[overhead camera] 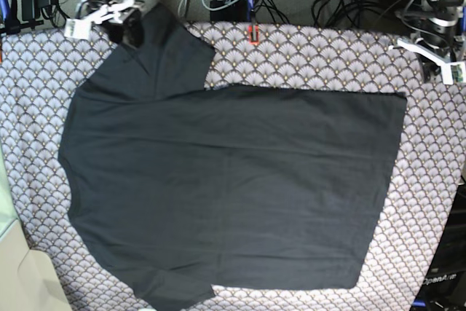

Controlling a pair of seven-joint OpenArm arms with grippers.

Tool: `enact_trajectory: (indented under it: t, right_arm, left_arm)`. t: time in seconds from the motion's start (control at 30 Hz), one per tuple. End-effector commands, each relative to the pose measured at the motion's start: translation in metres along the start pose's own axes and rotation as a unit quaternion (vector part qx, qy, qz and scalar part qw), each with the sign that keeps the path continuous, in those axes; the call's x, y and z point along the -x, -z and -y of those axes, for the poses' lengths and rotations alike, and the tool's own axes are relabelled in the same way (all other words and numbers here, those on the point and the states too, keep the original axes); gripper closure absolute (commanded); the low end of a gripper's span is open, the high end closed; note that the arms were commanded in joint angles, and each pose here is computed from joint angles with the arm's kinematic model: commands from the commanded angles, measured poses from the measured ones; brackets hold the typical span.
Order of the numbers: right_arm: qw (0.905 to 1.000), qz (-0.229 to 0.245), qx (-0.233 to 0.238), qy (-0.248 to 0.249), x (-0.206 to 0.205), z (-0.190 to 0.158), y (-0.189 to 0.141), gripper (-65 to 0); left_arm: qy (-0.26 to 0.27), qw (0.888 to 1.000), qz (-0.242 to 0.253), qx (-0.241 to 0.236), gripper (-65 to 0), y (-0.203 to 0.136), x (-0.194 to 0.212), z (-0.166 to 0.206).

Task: Fold the T-shirt properly
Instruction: 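Move both grippers down toward the collar edge of the grey T-shirt, then grasp the shirt's collar-side corners with the left and right grippers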

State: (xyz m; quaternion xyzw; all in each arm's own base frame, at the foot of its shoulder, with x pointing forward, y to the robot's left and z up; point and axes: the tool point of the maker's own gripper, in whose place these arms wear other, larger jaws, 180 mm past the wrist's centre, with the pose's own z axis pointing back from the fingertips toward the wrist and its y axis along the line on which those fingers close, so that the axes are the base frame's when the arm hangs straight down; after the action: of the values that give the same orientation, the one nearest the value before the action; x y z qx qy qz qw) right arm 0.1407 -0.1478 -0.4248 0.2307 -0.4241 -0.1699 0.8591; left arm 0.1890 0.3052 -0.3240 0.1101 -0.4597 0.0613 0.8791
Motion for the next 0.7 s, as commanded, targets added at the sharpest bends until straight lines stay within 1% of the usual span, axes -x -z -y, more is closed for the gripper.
enact_trajectory:
  t: [0.0,0.1,0.17,0.3,0.33,0.4,0.53,0.67]
  right_arm:
    - [0.9997,-0.024,-0.001,0.002,0.012,-0.002,-0.003,-33.6]
    - [0.9993,-0.034,-0.015,0.005,0.019,-0.012,0.000,-33.6]
    - [0.9993,-0.030,-0.021,0.003,0.017,-0.016,0.004,-33.5]
    - [0.9994,-0.028,-0.022,0.001,0.014,-0.016,0.006,-33.1]
    - [0.9994,-0.027,-0.021,0.001,0.013,-0.015,0.005,-31.9]
    - [0.9994,-0.027,-0.023,0.000,0.013,-0.016,0.006,-28.4]
    - [0.9994,-0.021,-0.026,-0.001,0.009,-0.018,0.010,-20.6]
    - [0.9995,-0.019,-0.023,0.000,0.007,-0.017,0.010,-6.6]
  left_arm:
    - [0.004,1.000,0.021,-0.003,0.0,-0.002,-0.011,-0.003]
    - [0.004,1.000,0.022,-0.005,0.0,-0.003,-0.012,-0.005]
    - [0.004,1.000,0.022,-0.010,0.0,-0.004,-0.012,-0.008]
    - [0.004,1.000,0.024,-0.010,0.0,-0.003,-0.013,-0.008]
    - [0.003,1.000,0.026,-0.010,0.0,-0.002,-0.015,-0.008]
    - [0.000,0.999,0.034,-0.009,0.0,0.001,-0.020,-0.007]
    - [-0.005,0.999,0.031,-0.010,0.0,0.004,-0.018,-0.008]
    - [-0.010,1.000,0.023,-0.009,0.0,0.008,-0.012,-0.008]
